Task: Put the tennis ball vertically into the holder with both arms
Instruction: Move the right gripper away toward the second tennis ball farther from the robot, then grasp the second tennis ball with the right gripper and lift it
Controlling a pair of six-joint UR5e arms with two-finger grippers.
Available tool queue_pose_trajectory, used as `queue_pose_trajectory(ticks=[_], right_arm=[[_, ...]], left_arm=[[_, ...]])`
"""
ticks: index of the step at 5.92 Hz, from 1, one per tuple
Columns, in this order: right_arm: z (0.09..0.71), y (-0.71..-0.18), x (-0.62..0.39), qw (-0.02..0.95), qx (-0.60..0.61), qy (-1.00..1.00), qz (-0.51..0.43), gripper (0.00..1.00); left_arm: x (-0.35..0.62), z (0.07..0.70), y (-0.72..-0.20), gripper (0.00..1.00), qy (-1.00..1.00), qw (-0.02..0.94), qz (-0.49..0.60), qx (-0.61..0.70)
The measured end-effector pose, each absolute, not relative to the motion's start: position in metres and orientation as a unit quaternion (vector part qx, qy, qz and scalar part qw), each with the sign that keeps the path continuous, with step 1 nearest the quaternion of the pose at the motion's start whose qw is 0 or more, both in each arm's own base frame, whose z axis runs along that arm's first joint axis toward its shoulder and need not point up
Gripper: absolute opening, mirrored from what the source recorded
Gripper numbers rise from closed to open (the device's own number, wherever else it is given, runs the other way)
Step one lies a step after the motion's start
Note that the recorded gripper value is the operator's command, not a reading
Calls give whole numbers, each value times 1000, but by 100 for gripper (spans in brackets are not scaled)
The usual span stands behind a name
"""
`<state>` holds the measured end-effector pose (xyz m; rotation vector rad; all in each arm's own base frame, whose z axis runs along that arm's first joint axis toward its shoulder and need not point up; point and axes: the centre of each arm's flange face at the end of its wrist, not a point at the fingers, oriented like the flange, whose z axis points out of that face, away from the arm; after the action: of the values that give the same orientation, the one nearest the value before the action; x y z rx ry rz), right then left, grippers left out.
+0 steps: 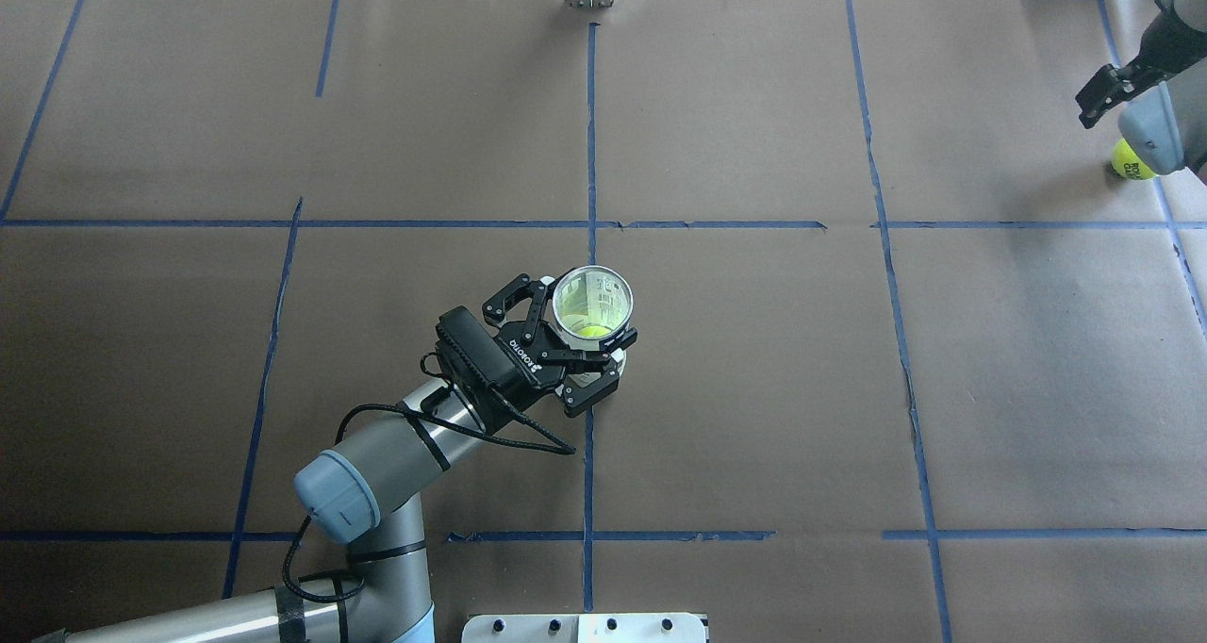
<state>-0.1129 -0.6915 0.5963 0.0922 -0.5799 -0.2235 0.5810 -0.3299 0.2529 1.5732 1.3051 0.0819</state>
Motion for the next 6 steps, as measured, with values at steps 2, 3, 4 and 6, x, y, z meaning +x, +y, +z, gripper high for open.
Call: queue_pose_trajectory(ticks=[2,3,4,6], right_arm=[[643,-683,-94,955,50,-263,-124,100],[654,-680,-94,959,48,-246,-130,100],[661,-679,-102,961,50,-235,-139,100],[675,-676,-119,961,56,-223,-153,100]], left_arm=[[581,253,-330,96,544,521,34,656],[581,253,-330,96,544,521,35,656],[581,253,-330,96,544,521,34,656],[581,253,-330,96,545,521,34,657]])
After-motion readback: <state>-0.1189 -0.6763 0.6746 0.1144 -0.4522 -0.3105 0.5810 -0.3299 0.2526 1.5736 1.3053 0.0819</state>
